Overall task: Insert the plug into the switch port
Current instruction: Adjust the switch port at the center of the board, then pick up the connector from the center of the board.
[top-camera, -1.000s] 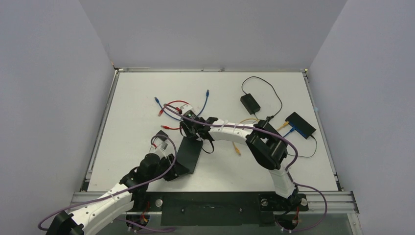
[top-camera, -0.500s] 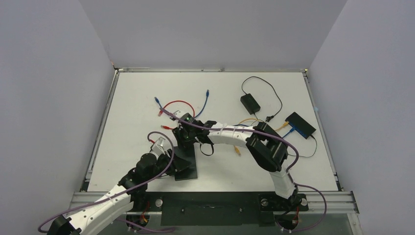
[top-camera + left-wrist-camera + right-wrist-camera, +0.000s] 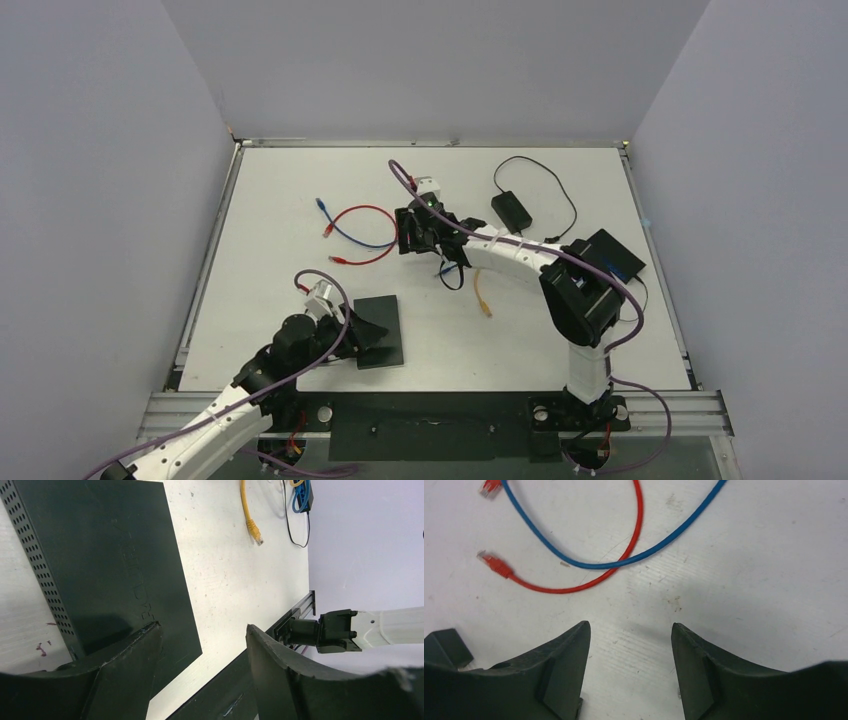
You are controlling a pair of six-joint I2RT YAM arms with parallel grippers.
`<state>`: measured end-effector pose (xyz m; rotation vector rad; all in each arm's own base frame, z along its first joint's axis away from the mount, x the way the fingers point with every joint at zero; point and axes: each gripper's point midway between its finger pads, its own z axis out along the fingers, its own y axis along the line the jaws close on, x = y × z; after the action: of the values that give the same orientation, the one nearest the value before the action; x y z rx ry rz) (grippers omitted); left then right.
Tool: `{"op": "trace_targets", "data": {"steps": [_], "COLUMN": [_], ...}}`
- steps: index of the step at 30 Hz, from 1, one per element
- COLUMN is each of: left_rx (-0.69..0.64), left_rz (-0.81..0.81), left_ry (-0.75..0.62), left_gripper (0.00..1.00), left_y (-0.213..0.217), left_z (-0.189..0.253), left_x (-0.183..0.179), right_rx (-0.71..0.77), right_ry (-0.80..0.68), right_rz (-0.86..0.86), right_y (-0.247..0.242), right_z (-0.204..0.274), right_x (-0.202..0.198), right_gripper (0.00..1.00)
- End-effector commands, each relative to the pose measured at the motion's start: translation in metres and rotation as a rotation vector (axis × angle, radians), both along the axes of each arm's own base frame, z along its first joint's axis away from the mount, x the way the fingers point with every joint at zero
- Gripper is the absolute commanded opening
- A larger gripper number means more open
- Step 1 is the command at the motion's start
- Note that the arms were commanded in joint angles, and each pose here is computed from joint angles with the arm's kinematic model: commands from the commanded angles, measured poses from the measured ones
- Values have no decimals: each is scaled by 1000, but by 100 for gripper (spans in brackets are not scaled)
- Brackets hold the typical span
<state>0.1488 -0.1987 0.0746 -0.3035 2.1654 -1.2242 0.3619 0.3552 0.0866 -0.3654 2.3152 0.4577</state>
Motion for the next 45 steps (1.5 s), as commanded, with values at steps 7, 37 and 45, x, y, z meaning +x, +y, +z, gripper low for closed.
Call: {"op": "trace_targets", "data": {"steps": [7,37,45], "left_rx": [61,63,57], "left_rz": [21,13,6], "left_ry": [-117,-97,-92], "left_gripper": [66,67,67], "left_y": [8,10,10], "left_z": [34,31,30], "left_x": [13,21,22], "right_rx": [127,257,109], "right_ry": [-96,58,34], "right_rz": [-299,-487,-503], "right_y": [-36,-24,-33], "right_z": [29,-42,-53], "right_x": [76,172,170], "right_gripper": [83,49,43]}}
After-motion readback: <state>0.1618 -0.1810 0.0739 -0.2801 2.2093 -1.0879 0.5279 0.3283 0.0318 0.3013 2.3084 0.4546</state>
